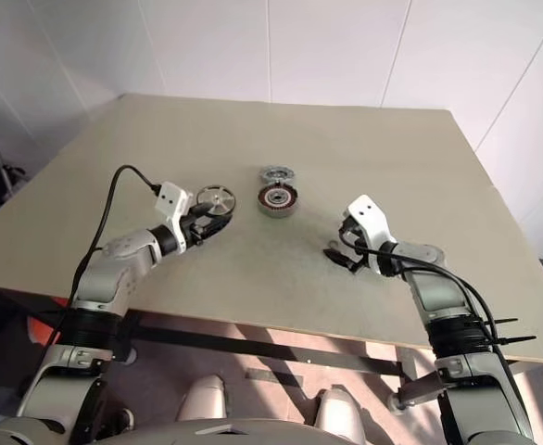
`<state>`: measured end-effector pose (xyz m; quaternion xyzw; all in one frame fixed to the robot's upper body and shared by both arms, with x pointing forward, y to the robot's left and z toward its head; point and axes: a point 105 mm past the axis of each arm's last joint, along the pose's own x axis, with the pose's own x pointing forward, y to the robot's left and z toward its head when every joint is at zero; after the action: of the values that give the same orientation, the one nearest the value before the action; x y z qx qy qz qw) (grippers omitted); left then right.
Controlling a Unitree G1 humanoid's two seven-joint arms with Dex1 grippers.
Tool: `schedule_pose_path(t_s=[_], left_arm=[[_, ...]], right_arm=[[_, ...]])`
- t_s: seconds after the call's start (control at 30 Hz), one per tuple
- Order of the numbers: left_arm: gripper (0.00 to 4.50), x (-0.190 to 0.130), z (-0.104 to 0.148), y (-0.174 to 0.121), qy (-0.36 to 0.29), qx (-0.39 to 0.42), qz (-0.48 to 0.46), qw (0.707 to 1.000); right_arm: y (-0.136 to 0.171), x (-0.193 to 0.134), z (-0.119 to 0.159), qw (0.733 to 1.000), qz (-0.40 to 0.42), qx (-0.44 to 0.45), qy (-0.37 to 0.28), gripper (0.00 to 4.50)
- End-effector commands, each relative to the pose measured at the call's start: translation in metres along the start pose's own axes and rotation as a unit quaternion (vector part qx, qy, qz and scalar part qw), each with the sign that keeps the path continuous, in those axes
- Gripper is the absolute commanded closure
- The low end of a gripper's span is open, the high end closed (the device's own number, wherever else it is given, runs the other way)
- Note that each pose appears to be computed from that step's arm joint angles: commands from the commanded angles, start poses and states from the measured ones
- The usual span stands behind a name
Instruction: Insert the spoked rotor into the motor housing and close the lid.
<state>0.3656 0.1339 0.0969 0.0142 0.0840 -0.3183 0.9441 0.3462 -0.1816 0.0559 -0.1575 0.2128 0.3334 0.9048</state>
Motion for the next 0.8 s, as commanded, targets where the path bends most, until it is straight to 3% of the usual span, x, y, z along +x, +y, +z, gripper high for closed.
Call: schedule_pose_path(t_s=[0.03,0.1,0.43,0.63,0.8], left_arm=[[1.31,-0.003,0.016,0.002,-0.025,0.019,0.005,1.000],[1.30,-0.002,0.016,0.002,-0.025,0.020,0.005,0.999],[1.30,-0.002,0.017,0.002,-0.023,0.024,0.006,0.999],[1.30,-0.002,0.016,0.001,-0.022,0.025,0.004,0.999],[1.30,-0.001,0.015,0.000,-0.020,0.023,0.003,1.000]], right_arm=[[-0.004,0.001,0.001,1.000,-0.003,-0.004,0.000,0.19],[-0.005,0.001,-0.001,1.000,-0.005,-0.004,0.004,0.57],[-0.004,0.002,-0.002,1.000,-0.005,0.000,0.006,3.94],[-0.006,0.001,0.005,1.000,-0.011,-0.007,-0.003,3.94],[-0.025,-0.008,0.031,0.998,-0.042,-0.009,-0.039,3.94]])
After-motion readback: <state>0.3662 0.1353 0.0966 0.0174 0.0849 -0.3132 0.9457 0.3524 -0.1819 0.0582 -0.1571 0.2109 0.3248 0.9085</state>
